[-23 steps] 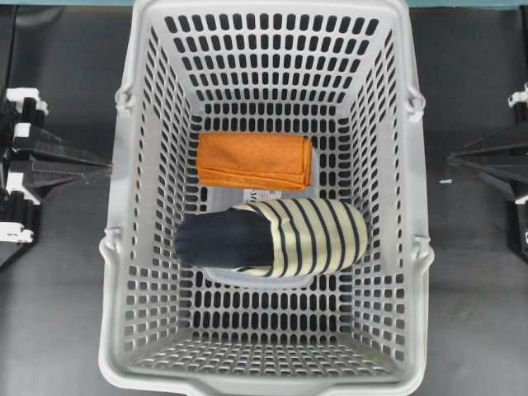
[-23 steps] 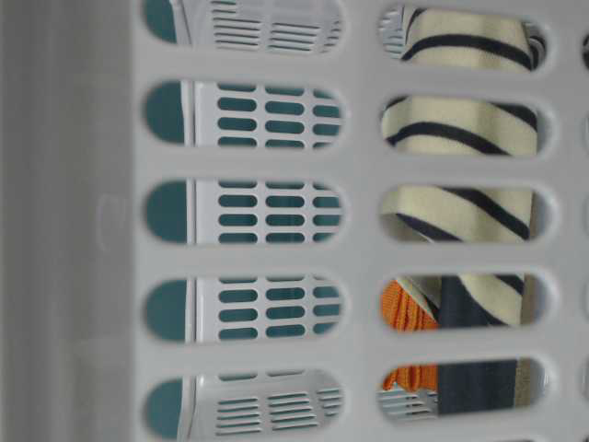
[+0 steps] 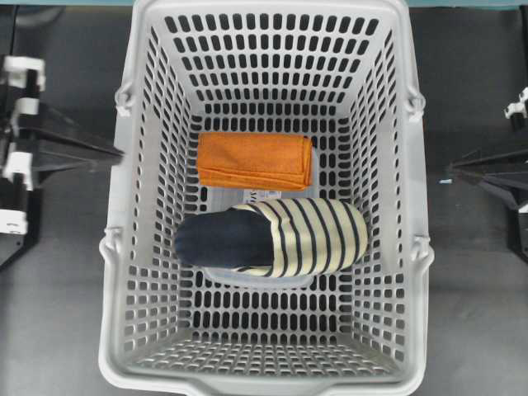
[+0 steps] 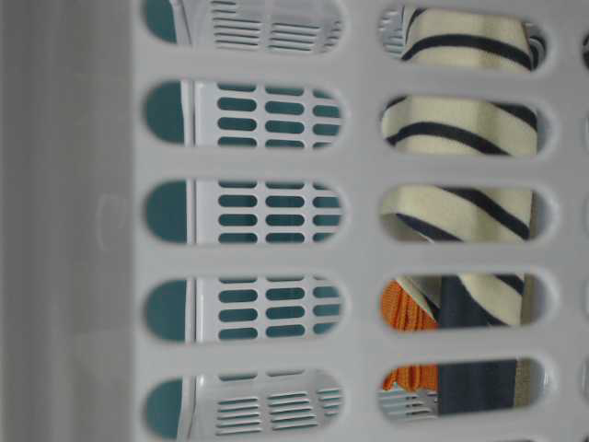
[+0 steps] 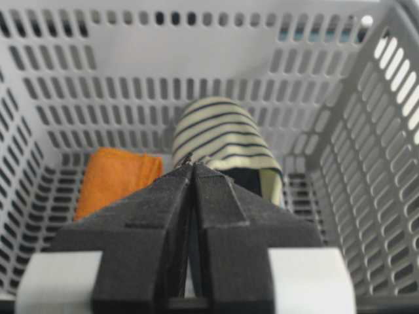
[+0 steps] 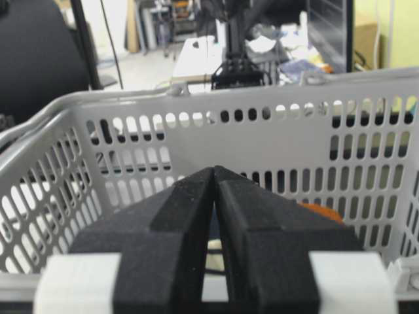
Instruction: Pick up the slipper from the shopping basket with the left arm.
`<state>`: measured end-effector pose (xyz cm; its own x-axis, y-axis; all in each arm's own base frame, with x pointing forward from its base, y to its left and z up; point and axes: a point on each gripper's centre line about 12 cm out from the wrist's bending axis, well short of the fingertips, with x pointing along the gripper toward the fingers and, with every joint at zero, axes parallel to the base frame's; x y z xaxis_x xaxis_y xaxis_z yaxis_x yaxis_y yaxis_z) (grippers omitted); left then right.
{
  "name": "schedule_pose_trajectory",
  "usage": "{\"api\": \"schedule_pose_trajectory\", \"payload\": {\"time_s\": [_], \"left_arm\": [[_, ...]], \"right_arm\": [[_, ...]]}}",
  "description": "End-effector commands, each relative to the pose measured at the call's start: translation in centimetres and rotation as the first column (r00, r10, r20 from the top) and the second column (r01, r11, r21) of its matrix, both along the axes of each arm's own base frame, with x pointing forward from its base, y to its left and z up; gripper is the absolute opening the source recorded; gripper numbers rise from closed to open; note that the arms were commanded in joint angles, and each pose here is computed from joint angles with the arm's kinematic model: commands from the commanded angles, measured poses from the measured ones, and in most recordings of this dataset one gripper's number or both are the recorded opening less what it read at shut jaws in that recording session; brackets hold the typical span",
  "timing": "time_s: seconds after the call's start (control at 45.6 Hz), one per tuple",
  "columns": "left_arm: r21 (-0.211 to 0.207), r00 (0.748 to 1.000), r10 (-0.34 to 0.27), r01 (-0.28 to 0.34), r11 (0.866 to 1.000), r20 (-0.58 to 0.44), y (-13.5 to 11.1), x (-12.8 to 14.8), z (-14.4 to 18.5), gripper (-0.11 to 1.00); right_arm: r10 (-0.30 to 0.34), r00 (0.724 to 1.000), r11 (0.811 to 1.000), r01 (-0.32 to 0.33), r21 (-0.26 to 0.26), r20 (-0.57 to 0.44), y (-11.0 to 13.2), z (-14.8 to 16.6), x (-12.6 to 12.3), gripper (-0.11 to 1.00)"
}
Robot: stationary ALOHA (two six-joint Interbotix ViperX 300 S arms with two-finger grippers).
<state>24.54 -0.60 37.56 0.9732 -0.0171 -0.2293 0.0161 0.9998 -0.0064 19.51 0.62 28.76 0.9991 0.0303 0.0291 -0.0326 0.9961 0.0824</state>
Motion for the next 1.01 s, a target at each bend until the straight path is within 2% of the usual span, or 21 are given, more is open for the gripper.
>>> {"api": "schedule_pose_trajectory", "payload": {"time_s": [0.0, 0.132, 0.219, 0.417, 0.504, 0.614, 0.833, 0.921, 0.987], "left_arm": [[0.013, 0.997, -0.014, 0.015, 1.0, -0.078, -0.5, 3.0, 1.7, 0.0], [0.018, 0.978, -0.009, 0.013, 1.0, -0.207, -0.6, 6.3, 1.6, 0.0], [0.02, 0.954, -0.005, 0.012, 1.0, -0.301, -0.8, 8.8, 0.9, 0.0], [0.032, 0.877, -0.013, 0.033, 0.999, -0.481, -1.8, 14.4, -0.7, 0.0], [0.038, 0.852, -0.021, 0.048, 0.998, -0.523, -2.4, 16.2, -1.2, 0.0], [0.043, 0.804, -0.022, 0.059, 0.997, -0.594, -2.9, 18.9, -2.9, 0.0], [0.047, 0.72, -0.01, 0.059, 0.997, -0.694, -3.1, 21.7, -5.5, 0.0], [0.044, 0.706, -0.007, 0.055, 0.998, -0.708, -3.2, 22.3, -6.3, 0.01], [0.041, 0.699, -0.005, 0.05, 0.998, -0.715, -3.2, 22.6, -6.9, 0.08]], "right_arm": [[0.0, 1.0, 1.0, 0.0, 0.003, 0.001, 0.0, 0.4, 0.1, 0.0], [0.0, 1.0, 1.0, 0.0, 0.004, -0.008, 0.0, 0.3, 0.0, 0.0], [0.0, 1.0, 1.0, 0.0, 0.006, -0.011, 0.0, 0.3, -0.1, 0.0], [0.0, 1.0, 1.0, 0.0, 0.004, -0.006, 0.0, 0.3, -0.2, 0.0], [0.0, 1.0, 1.0, 0.0, 0.004, -0.005, 0.0, 0.4, -0.2, 0.0], [0.0, 1.0, 1.0, 0.0, 0.006, -0.006, 0.0, 0.3, -0.2, 0.0], [0.001, 1.0, 1.0, -0.001, 0.006, -0.016, 0.0, 0.2, -0.2, 0.0], [0.002, 1.0, 1.0, -0.001, 0.006, -0.017, 0.0, 0.2, -0.2, 0.0], [0.002, 1.0, 1.0, -0.002, 0.004, -0.019, 0.0, 0.1, -0.3, 0.0]]}}
